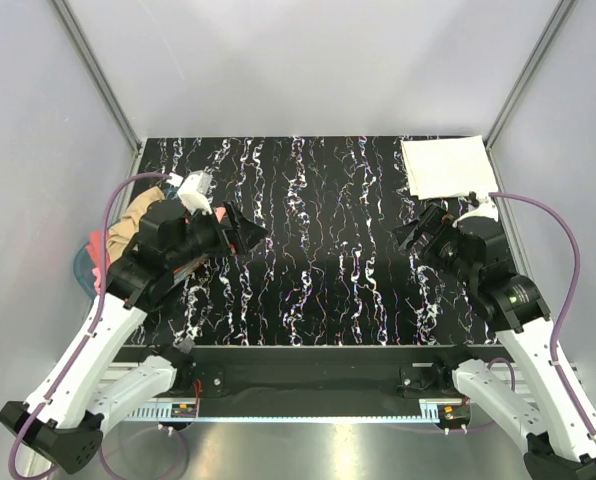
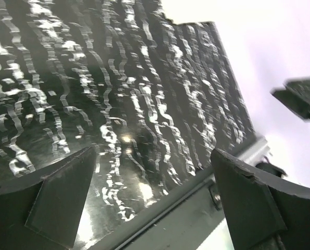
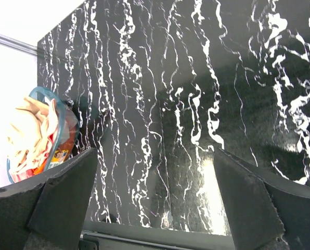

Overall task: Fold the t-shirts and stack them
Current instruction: Grab the tshirt from the pile

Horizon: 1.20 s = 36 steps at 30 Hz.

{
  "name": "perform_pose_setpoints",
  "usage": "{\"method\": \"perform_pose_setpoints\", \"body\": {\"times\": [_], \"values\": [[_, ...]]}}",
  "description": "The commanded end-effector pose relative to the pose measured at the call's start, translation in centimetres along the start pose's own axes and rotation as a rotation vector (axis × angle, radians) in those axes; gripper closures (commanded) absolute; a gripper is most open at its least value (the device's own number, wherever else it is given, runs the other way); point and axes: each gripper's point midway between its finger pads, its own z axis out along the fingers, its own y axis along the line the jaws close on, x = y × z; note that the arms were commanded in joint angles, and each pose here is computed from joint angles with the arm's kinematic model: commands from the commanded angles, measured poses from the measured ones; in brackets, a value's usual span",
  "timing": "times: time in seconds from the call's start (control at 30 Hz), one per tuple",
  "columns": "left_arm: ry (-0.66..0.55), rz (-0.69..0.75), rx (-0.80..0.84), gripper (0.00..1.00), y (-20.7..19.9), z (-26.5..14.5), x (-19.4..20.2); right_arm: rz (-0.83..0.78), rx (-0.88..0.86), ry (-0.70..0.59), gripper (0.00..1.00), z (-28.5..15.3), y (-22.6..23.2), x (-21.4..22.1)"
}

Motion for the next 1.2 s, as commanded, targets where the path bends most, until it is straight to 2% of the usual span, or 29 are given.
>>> {"method": "perform_pose_setpoints", "body": {"times": [0.0, 0.1, 0.13, 0.17, 0.23, 0.27, 0.33, 0.37, 0.43, 0.57, 0.67, 0.7, 0.77, 0.83, 0.9, 0.93, 0.97, 1.03, 1.13, 1.17], "values": [[-0.156, -0.01, -0.149, 0.01, 1.6, -1.4, -4.0, 0.02, 0.005, 0.0, 0.0, -0.2, -0.5, 0.5], [-0.208, -0.024, -0.276, 0.01, 4.6, -1.5, -5.7, 0.015, -0.003, -0.006, 0.0, -0.4, -0.8, 0.9], [-0.245, -0.048, -0.375, 0.01, 7.2, -1.9, -6.9, 0.017, -0.01, -0.014, 0.0, -0.6, -1.0, 1.0], [-0.215, -0.078, -0.456, 0.01, 9.6, -1.5, -6.7, 0.015, -0.004, -0.007, 0.0, -0.4, -1.4, 1.5], [-0.237, -0.168, -0.588, 0.02, 14.0, -2.9, -8.5, 0.007, -0.027, -0.012, 0.0, -0.8, -1.3, 1.7], [-0.183, -0.214, -0.669, 0.08, 16.7, -2.8, -7.8, 0.007, -0.034, -0.01, 0.01, -0.9, -1.4, 1.8], [-0.208, -0.265, -0.837, 0.15, 21.1, -5.4, -9.0, 0.02, -0.074, -0.015, 0.0, -1.6, -0.8, 1.8], [-0.165, -0.297, -0.924, 0.18, 23.1, -6.1, -8.1, 0.025, -0.093, -0.018, 0.0, -1.8, -0.4, 1.7], [-0.189, -0.322, -1.069, 0.19, 26.0, -8.9, -8.4, 0.039, -0.175, -0.017, 0.0, -2.5, 1.2, 1.4], [-0.187, -0.359, -1.143, 0.2, 29.0, -9.4, -7.7, 0.019, -0.309, 0.029, 0.0, -3.3, 4.0, 1.6], [-0.101, -0.378, -1.186, 0.21, 31.5, -8.2, -6.2, 0.013, -0.317, 0.06, 0.0, -2.9, 4.5, 1.8], [-0.07, -0.379, -1.178, 0.23, 32.0, -7.5, -5.8, 0.013, -0.314, 0.067, 0.0, -2.7, 4.5, 1.9], [-0.003, -0.381, -1.192, 0.37, 33.5, -6.6, -4.9, 0.013, -0.302, 0.086, 0.0, -2.0, 4.5, 2.2], [0.006, -0.354, -1.206, 0.53, 34.1, -6.5, -5.6, 0.019, -0.297, 0.103, 0.0, -1.3, 4.5, 2.5], [0.004, -0.331, -1.229, 0.59, 34.8, -6.6, -6.6, 0.028, -0.291, 0.123, 0.0, -0.8, 4.5, 2.8], [0.006, -0.329, -1.228, 0.66, 35.0, -6.6, -6.9, 0.029, -0.282, 0.136, 0.0, -0.3, 4.5, 3.0], [0.008, -0.323, -1.208, 0.85, 35.1, -6.3, -7.6, 0.03, -0.283, 0.142, 0.0, -0.3, 4.6, 3.0], [-0.02, -0.324, -1.189, 1.0, 34.2, -6.6, -9.0, 0.03, -0.277, 0.151, 0.0, 0.1, 4.7, 2.9], [-0.191, -0.285, -1.086, 1.0, 29.9, -7.2, -14.5, 0.05, -0.262, 0.133, 0.0, 0.3, 4.8, 2.4], [-0.321, -0.239, -0.99, 1.0, 26.0, -8.1, -19.0, 0.056, -0.258, 0.126, 0.0, 0.3, 4.8, 2.3]]}}
